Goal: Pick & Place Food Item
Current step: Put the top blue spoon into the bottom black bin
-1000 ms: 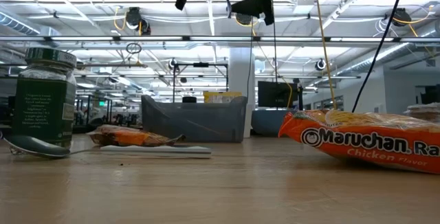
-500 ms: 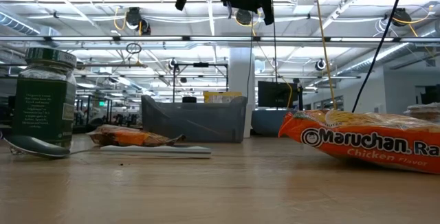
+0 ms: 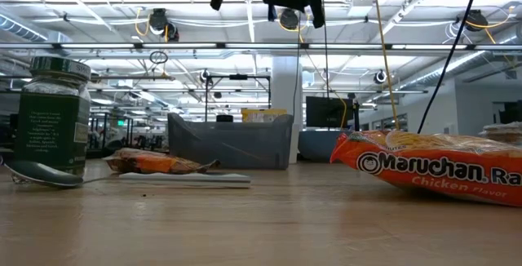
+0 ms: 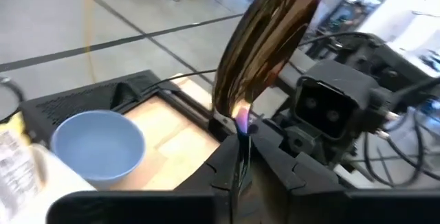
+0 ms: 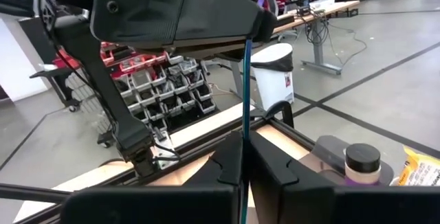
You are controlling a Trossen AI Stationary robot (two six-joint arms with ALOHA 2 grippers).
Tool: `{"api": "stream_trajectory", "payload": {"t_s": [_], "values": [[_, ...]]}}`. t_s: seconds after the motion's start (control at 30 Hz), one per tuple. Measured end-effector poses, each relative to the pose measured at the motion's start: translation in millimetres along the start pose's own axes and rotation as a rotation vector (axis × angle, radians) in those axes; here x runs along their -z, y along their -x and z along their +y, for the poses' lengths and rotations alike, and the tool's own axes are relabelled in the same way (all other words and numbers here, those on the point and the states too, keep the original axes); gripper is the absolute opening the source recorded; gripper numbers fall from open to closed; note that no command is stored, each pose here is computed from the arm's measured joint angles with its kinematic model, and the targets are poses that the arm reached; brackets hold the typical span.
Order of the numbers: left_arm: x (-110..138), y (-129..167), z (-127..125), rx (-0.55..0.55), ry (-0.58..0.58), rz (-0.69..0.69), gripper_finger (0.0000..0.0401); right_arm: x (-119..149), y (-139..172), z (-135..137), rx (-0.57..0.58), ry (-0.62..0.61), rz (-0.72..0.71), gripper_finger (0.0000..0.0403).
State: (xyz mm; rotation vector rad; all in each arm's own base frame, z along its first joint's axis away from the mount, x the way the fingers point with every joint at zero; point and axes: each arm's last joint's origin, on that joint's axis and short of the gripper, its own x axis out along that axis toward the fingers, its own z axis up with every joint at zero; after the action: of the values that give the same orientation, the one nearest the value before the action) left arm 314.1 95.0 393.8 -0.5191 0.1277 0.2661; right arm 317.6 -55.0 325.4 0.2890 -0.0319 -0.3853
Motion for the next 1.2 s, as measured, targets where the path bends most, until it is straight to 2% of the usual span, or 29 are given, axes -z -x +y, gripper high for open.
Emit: {"api": "stream_trajectory", "payload": {"t_s": [0.23, 0.53, 0.67, 0.83, 0.93, 1.07, 1.2], "values": [[-7.7, 1.4, 6.8, 0.112, 0.005, 0.015, 0.0094, -2.1, 0.4, 1.2, -0.010, 0.005, -0.018, 0.0001], [-14.7, 3.7, 17.0, 0.170, 0.068, 0.031, 0.0214, -3.5, 0.5, 4.0, -0.092, -0.002, -0.018, 0.0001], [-22.8, 8.0, 19.2, 0.202, 0.046, -0.009, 0.0249, -7.8, 2.6, 3.3, -0.097, -0.005, -0.037, 0.0001], [-35.3, 23.7, 20.9, 0.233, 0.024, -0.054, 0.0269, -26.9, 12.4, -5.5, -0.123, -0.015, -0.094, 0.0001], [-43.3, 39.0, 17.9, 0.277, 0.004, -0.073, 0.0270, -39.4, 19.5, -14.6, -0.112, -0.039, -0.129, 0.0000], [-49.4, 65.8, 12.0, 0.326, -0.050, -0.057, 0.0262, -62.3, 31.3, -29.1, -0.165, -0.094, -0.167, 0.0000], [-50.5, 100.6, 2.8, 0.288, -0.127, -0.059, 0.0250, -81.4, 38.2, -39.7, -0.187, -0.072, -0.111, 0.0000]]}}
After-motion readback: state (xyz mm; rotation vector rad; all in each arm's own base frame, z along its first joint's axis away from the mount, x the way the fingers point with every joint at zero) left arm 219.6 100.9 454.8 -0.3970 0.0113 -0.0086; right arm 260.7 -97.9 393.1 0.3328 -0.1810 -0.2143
